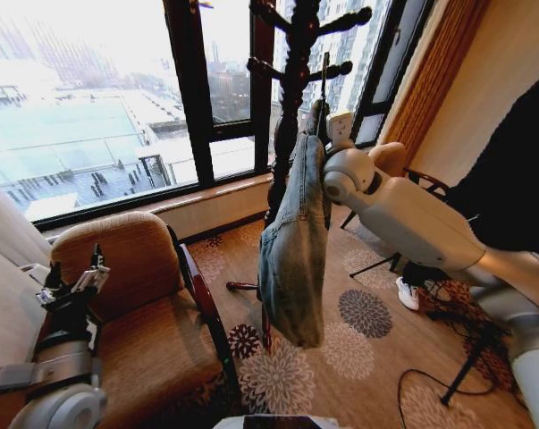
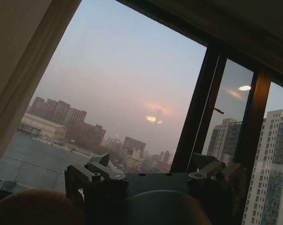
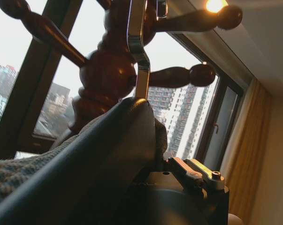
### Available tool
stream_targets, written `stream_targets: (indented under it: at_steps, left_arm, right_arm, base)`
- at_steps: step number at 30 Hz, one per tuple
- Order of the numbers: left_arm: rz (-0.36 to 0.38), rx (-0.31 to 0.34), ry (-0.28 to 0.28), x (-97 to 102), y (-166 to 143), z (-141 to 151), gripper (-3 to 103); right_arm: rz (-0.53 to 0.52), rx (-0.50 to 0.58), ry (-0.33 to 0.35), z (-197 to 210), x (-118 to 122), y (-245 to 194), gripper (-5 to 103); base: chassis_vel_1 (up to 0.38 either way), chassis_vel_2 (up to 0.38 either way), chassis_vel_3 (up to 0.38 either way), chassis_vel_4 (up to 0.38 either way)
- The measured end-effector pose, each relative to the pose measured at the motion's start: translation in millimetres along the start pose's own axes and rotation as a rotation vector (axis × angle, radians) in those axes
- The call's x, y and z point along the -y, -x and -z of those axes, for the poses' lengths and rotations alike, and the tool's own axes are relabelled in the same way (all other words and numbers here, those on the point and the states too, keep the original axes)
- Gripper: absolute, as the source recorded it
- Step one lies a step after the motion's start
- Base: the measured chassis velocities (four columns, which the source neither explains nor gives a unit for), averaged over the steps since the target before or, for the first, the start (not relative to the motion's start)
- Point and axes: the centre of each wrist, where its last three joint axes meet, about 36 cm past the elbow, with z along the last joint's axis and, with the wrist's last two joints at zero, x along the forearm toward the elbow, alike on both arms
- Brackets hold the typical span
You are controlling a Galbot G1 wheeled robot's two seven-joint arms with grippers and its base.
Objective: Pick up the clothes from the bed and hang them on the clothes hanger.
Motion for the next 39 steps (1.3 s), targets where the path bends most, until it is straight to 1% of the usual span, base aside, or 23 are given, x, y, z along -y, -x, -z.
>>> stream_targets:
  at_steps: [4, 7, 10, 11, 16, 20, 26, 30, 39]
  left_arm:
    - [0.003, 0.003, 0.003, -4.1, 2, -1, 100]
    - [0.002, 0.005, 0.003, -4.5, 2, -1, 100]
    - [-0.004, 0.007, 0.002, -4.2, 3, -1, 100]
    - [-0.005, 0.007, 0.002, -4.3, 3, -1, 100]
    - [-0.011, 0.011, 0.007, -5.4, 4, 0, 100]
    - [-0.013, 0.012, 0.01, -6.6, 5, 0, 100]
    - [-0.01, 0.014, 0.014, -9.1, 6, 1, 100]
    - [-0.006, 0.016, 0.018, -12.3, 7, 1, 100]
    - [0.001, 0.026, 0.015, -17.0, 11, 0, 100]
  right_arm:
    - [-0.047, -0.029, -0.041, -4, -2, 7, 23]
    - [-0.067, -0.034, -0.06, -5, -2, 9, 23]
    - [-0.105, -0.029, -0.104, -4, 5, 14, 23]
    - [-0.109, -0.027, -0.11, -4, 7, 14, 23]
    - [-0.118, -0.027, -0.122, -2, 14, 16, 23]
    - [-0.119, -0.034, -0.123, -3, 15, 20, 23]
    - [-0.111, -0.049, -0.127, -10, 6, 26, 23]
    - [-0.105, -0.04, -0.14, -12, 4, 29, 23]
    - [-0.088, -0.02, -0.171, -5, -7, 32, 23]
  base:
    - [0.0, 0.0, 0.0, 0.0]
    - [0.0, 0.0, 0.0, 0.0]
    - [0.0, 0.0, 0.0, 0.0]
    - [0.0, 0.0, 0.0, 0.0]
    - [0.0, 0.0, 0.0, 0.0]
    - [0.0, 0.0, 0.0, 0.0]
    - [0.0, 0.0, 0.0, 0.0]
    - [0.0, 0.0, 0.0, 0.0]
    - [0.0, 0.0, 0.0, 0.0]
